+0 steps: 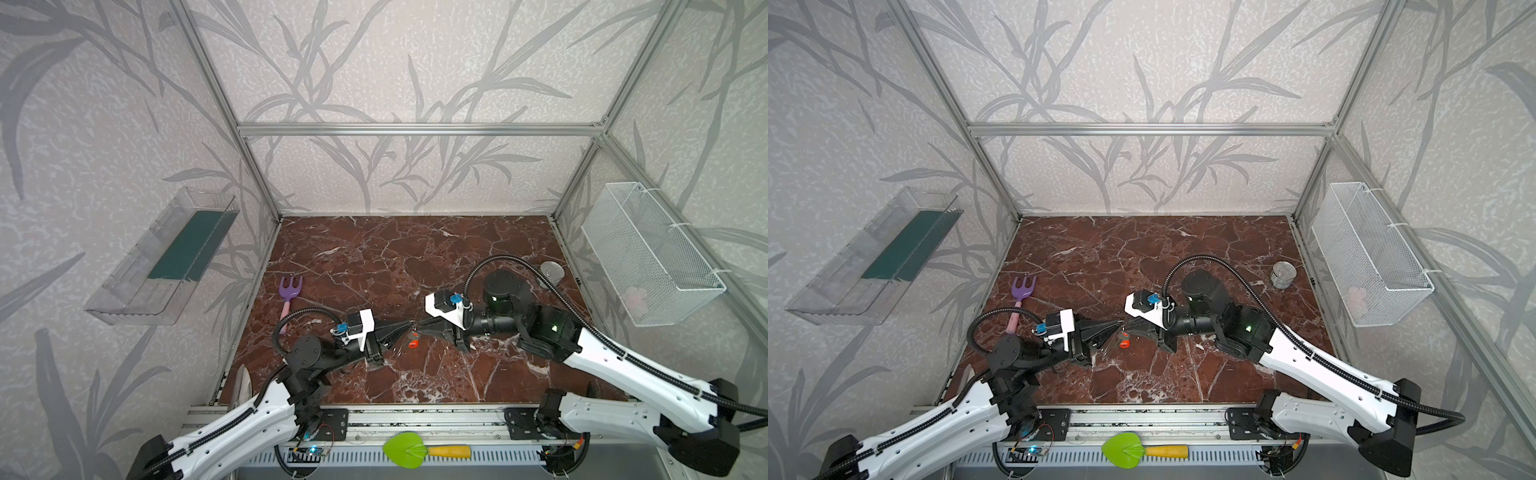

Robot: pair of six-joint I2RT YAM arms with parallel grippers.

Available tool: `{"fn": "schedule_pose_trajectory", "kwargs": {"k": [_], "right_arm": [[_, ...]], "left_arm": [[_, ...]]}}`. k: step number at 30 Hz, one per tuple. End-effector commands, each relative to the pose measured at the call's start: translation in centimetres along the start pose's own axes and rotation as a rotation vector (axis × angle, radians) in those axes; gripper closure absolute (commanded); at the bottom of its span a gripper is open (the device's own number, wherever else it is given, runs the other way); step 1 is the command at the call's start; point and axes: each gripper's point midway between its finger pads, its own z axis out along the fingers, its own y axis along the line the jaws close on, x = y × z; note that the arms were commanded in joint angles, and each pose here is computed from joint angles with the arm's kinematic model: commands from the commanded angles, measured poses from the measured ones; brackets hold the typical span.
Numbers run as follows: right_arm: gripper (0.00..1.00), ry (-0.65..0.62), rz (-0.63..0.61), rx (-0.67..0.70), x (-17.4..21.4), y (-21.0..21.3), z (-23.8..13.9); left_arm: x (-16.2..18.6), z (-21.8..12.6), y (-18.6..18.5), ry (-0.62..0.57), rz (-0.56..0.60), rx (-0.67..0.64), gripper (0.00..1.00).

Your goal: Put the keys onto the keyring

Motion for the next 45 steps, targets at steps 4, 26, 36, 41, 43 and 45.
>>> {"fn": "schedule_pose_trajectory", "kwargs": {"k": [4, 26, 36, 41, 43, 45], "right_arm": [[0.86, -0.03, -0.004, -0.012, -1.1, 0.0, 0.0], [1.0, -0.028, 0.002, 0.005, -1.3, -0.5, 0.4], [1.0, 0.014, -0.002, 0.032, -0.6, -0.9, 0.2], [1.0, 0.098, -0.014, 0.053, 0.6, -1.2, -0.1], [1.0, 0.145, -0.014, 0.064, 1.1, -1.4, -0.2], [1.0, 0.186, -0.016, 0.068, 1.6, -1.6, -0.4]], "left_arm": [[-1.5, 0.1, -0.4, -0.043, 0.01, 0.023, 1.0], [-1.1, 0.3, -0.6, -0.036, 0.0, 0.041, 1.0], [-0.7, 0.3, 0.3, -0.022, -0.011, -0.011, 0.93], [-1.4, -0.5, 0.5, -0.025, 0.015, -0.049, 0.77], [-1.6, -0.9, 0.6, -0.019, 0.027, -0.068, 0.76], [-1.8, -1.3, 0.7, -0.01, 0.039, -0.084, 0.75]]}}
